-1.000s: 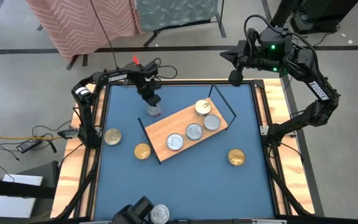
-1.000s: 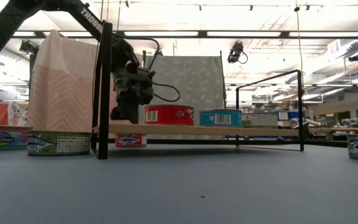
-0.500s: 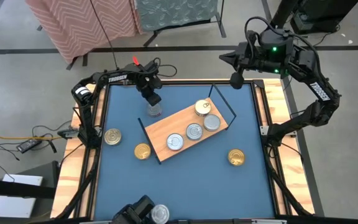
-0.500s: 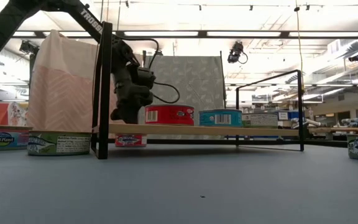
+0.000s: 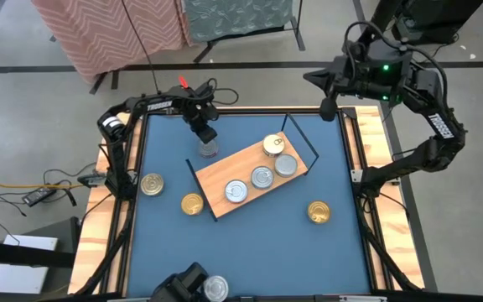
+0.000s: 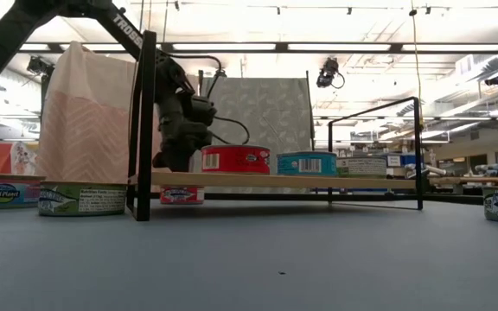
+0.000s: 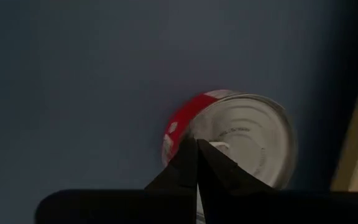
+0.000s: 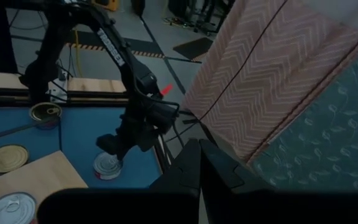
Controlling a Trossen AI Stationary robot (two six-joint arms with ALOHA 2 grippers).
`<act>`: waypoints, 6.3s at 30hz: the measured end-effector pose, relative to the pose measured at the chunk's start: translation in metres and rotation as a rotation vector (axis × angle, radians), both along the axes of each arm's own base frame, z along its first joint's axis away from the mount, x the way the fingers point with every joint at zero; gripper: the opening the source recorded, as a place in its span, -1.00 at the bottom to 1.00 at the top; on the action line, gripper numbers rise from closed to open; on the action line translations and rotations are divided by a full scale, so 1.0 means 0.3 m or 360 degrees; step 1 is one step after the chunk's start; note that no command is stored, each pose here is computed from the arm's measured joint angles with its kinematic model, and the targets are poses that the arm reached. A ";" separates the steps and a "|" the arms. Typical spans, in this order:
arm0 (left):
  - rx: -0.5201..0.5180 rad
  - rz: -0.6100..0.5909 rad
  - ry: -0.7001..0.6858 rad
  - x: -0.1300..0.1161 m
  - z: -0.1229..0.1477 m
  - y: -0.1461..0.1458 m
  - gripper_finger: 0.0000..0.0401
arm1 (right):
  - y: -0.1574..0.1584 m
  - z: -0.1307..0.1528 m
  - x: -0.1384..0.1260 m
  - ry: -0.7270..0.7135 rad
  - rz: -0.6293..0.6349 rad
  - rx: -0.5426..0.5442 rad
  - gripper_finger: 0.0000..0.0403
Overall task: Stack canned seafood by type on shelf
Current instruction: Stack the red tuna can on top of the red tuna can on the shelf
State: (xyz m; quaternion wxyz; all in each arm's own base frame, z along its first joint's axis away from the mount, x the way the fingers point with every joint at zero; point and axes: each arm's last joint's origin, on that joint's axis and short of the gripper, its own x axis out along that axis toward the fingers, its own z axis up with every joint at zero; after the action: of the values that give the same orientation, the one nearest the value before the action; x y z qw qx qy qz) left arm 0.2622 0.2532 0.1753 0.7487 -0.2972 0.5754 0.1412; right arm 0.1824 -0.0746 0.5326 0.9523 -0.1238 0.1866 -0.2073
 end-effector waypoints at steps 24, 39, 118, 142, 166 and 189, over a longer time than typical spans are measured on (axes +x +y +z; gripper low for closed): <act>0.0029 0.0009 0.0039 -0.054 -0.049 0.080 -0.97 | 0.034 0.018 0.001 -0.0064 -0.0003 -0.0046 -0.94; 0.0077 -0.0018 -0.0008 -0.052 -0.045 0.092 -0.97 | 0.033 0.020 0.002 -0.0076 -0.0003 -0.0050 -0.94; 0.0038 -0.0058 0.0209 0.032 0.062 -0.004 0.26 | 0.076 0.000 0.010 0.0005 0.0202 0.0029 -0.94; 0.0118 -0.0046 0.0213 0.032 0.073 -0.001 -0.24 | 0.076 0.001 0.011 -0.0003 0.0213 0.0031 -0.94; 0.0736 -0.0111 -0.0722 -0.040 0.815 -0.389 -0.28 | 0.079 -0.001 0.016 -0.0009 0.0281 0.0065 -0.94; 0.0772 -0.0417 -0.1418 -0.048 1.046 -0.798 -0.28 | 0.086 -0.046 0.264 -0.0170 0.0798 0.0403 -0.52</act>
State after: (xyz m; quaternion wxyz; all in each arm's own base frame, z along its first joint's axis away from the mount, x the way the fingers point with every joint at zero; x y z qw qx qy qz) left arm 0.2478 0.0137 0.4892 0.9796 -0.0722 0.1843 0.0355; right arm 0.2618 -0.0488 0.5188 0.9902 -0.0349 0.1243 0.0534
